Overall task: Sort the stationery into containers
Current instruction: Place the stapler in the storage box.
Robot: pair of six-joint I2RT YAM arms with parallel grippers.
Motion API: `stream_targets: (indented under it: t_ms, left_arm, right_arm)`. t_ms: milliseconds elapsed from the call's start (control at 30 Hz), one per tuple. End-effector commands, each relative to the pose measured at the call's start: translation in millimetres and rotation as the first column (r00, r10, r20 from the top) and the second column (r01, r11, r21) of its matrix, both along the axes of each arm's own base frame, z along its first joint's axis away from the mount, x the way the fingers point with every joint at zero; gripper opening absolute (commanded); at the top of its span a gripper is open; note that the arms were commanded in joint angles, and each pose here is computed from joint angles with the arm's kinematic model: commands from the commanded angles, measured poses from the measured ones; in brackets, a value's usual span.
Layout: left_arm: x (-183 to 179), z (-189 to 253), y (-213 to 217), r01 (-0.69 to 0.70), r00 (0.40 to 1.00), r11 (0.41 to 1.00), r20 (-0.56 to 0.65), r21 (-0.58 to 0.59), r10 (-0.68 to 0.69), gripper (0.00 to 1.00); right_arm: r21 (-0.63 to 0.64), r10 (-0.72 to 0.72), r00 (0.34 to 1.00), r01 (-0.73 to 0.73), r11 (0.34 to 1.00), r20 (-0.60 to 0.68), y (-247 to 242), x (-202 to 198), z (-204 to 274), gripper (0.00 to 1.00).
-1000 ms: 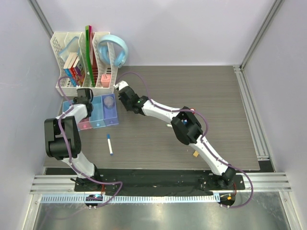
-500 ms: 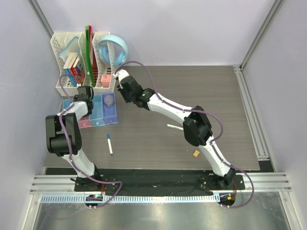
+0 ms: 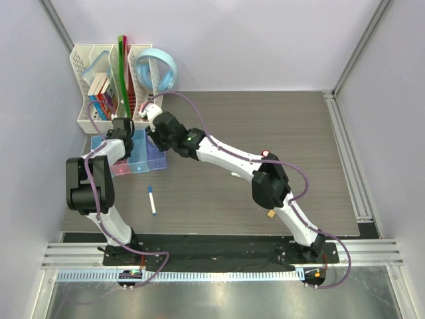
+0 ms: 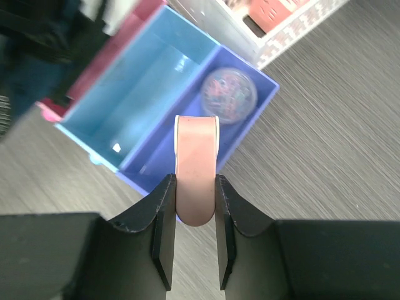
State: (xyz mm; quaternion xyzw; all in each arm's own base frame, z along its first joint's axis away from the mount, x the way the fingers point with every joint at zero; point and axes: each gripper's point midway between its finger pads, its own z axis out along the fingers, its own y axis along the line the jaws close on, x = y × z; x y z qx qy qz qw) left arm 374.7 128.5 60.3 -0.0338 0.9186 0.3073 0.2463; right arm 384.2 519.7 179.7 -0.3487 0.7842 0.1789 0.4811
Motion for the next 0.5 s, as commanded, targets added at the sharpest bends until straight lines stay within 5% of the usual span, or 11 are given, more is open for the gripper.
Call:
stream_targets:
  t_ms: [0,467]
  left_arm:
    - [-17.1,-36.9,-25.2,0.029,0.994,0.994,-0.105,-0.109,-0.041,0.20]
    - [-21.9,-31.6,-25.8,0.037,0.994,0.993,-0.094,-0.110,-0.048,0.20]
  right_arm:
    - [0.069,0.026,0.999,-0.029,0.997,0.047,15.6,-0.4,31.0,0.13]
    - [0.019,0.043,0.999,-0.043,0.999,0.011,29.6,-1.7,-15.8,0.13]
